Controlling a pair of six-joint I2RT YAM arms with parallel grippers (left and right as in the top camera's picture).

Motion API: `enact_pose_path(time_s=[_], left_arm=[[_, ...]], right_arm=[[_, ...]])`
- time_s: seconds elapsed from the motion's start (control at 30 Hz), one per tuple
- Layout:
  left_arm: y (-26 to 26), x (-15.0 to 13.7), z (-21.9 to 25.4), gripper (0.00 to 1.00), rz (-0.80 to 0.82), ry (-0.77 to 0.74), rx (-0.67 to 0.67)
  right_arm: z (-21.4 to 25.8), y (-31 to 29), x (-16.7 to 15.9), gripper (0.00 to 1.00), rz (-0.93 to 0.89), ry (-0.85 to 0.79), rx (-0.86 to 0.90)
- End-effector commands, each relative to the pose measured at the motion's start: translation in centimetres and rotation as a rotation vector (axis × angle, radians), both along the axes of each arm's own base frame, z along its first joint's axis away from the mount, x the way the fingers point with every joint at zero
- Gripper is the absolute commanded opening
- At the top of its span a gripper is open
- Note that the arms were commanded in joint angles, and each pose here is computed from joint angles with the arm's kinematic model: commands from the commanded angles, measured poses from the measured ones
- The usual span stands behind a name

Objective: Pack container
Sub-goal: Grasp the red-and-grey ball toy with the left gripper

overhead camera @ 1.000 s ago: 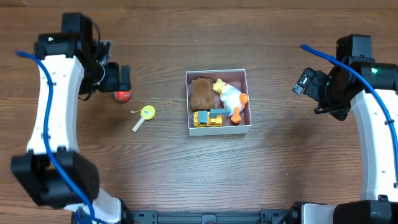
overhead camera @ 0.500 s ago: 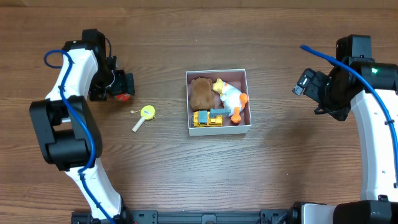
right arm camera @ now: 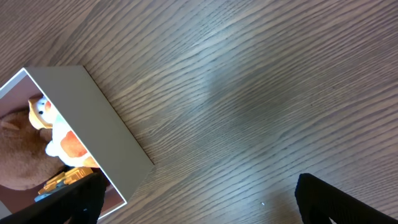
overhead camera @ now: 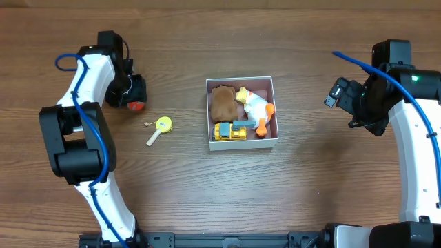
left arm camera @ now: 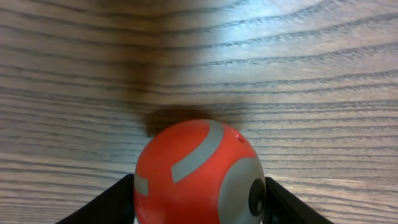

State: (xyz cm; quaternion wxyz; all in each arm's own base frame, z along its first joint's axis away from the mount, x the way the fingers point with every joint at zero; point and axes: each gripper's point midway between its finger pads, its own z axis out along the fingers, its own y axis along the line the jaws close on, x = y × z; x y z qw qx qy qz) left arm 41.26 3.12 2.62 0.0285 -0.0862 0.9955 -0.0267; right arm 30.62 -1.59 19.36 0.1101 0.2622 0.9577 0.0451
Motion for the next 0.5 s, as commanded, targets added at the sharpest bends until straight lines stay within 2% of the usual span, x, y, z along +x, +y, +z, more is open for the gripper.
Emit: enact_pose_path(time_s=[0.0, 0.07, 0.17, 0.33, 0.47], left_arm=[[-1.0, -0.3, -0.9, 0.56, -0.043, 0.026, 0.005], [-1.3, -0.3, -0.9, 0.52, -0.063, 0.026, 0.005], [-1.4, -0.6, -0.8, 0.39, -0.068, 0.036, 0.004], [-1.8, -1.0, 1.3, 0.23, -0.091, 0.070, -0.017], [-1.9, -0.6, 4.8, 0.19, -0.090, 0.071, -0.027]], right_arm=[[0.2, 0.0, 0.0, 1.00, -0.003, -0.005, 0.001], [0.1, 0.0, -0.1, 1.00, -0.003, -0.002, 0.001], [0.1, 0.0, -0.2, 1.00, -0.003, 0.003, 0.002], [0.1, 0.0, -0.2, 1.00, -0.002, 0.003, 0.002], [0.1, 0.0, -0.3, 1.00, -0.002, 0.006, 0.002]])
